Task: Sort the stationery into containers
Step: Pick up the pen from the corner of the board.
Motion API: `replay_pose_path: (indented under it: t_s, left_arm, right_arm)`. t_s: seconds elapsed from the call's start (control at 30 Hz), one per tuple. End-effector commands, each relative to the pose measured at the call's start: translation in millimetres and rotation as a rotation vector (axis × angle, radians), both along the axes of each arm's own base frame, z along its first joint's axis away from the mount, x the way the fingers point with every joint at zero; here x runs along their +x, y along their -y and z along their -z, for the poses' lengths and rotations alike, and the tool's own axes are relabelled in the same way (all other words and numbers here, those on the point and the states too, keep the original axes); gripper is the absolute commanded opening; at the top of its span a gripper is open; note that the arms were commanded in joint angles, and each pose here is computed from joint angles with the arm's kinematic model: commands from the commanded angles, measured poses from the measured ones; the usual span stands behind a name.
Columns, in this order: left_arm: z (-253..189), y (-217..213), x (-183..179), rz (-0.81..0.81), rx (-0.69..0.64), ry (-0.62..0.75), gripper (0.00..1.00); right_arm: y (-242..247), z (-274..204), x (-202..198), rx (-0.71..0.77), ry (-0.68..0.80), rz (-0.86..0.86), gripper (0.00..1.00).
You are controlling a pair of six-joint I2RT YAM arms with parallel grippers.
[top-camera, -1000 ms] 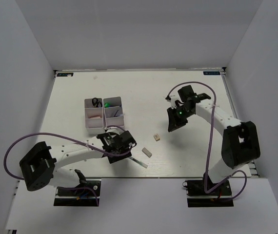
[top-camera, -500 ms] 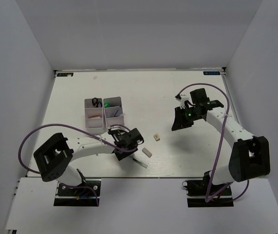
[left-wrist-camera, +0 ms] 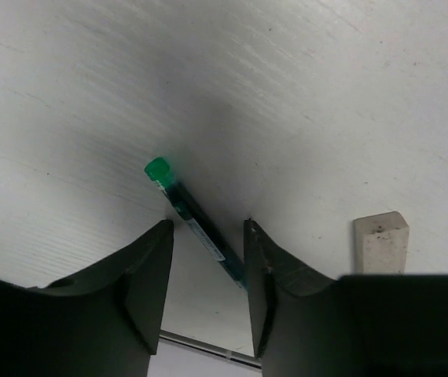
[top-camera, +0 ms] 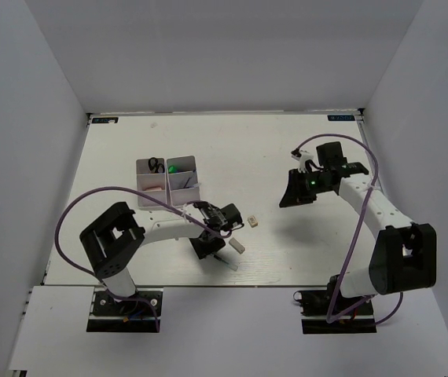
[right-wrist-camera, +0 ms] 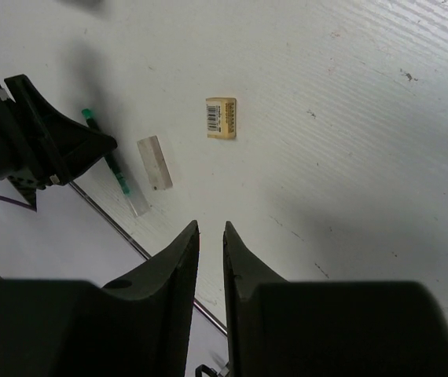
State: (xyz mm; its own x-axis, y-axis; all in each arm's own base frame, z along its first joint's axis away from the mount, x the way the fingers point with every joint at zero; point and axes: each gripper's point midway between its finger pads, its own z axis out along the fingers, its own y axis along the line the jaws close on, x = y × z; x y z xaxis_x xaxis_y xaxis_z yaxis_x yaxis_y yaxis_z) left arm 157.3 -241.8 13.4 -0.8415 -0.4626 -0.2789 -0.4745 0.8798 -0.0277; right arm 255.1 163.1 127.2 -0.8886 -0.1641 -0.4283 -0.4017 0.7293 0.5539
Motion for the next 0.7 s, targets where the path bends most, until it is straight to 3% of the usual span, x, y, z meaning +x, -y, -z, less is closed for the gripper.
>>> replay_pose_path:
  t_s: [0.0,0.07,0.1,0.23,0.37,0.4,0.43,0.5,0.53,0.57,0.6,0.63,0.67]
  left_arm:
    - [5.6,-0.2,-13.9,-0.012,0.007,-0.057,0.5]
    - [9.1,1.7,-15.3,-0.008,-0.006,-0.058,0.42]
    - [12.4,-1.7,-20.6,-0.007,0.0,-0.074,0.32]
    - [11.7,-0.9,-22.3,0.024,-0.019,-0.069,0.06]
    - [-38.7,18.2,-4.6,0.178,-0.059,0.06,0.0]
    - [-50.8,9.4,3.5,0.198,-0.008,0.11,0.0]
    - [-92.0,28.0,13.2,0.287,-0.064,0.195,0.0]
    - [-121.5,13.3,26.1,0.33,0.017,0.288,0.0]
    - [-169.5,23.5,36.6,0.385,-0.035,0.386,0.0]
    - [-184.2,19.3,40.3,0.401,-0.022,0.421,0.0]
    - [-209.8,12.3,48.4,0.398,-0.01,0.492,0.0]
    - [-228.4,-1.3,58.0,0.419,0.035,0.557,0.0]
    - [-249.2,-7.5,66.3,0.452,0.074,0.619,0.0]
  right_arm:
    - [-0.6,-14.0,1.5,0.055,0.029,0.015,0.22]
    - [-0.5,-15.9,1.0,0.069,0.026,0.018,0.22]
    - [0.9,-15.2,0.8,0.071,0.021,0.022,0.22]
    - [0.4,-16.7,-1.0,0.092,0.015,0.015,0.26]
    - [-1.3,-21.0,-5.6,0.125,0.015,-0.022,0.69]
    - [-1.3,-21.3,-6.2,0.128,0.011,-0.023,0.71]
    - [-0.4,-21.2,-5.9,0.121,0.043,-0.055,0.71]
    - [-1.6,-23.3,-8.9,0.135,0.049,-0.079,0.61]
    - [-2.0,-23.5,-10.3,0.136,0.052,-0.091,0.53]
    - [-2.7,-25.0,-11.8,0.143,0.058,-0.099,0.43]
    - [-2.8,-25.4,-12.3,0.144,0.066,-0.107,0.18]
    - [-3.2,-26.3,-12.5,0.148,0.075,-0.112,0.05]
    - [-3.1,-28.5,-12.5,0.148,0.092,-0.12,0.0]
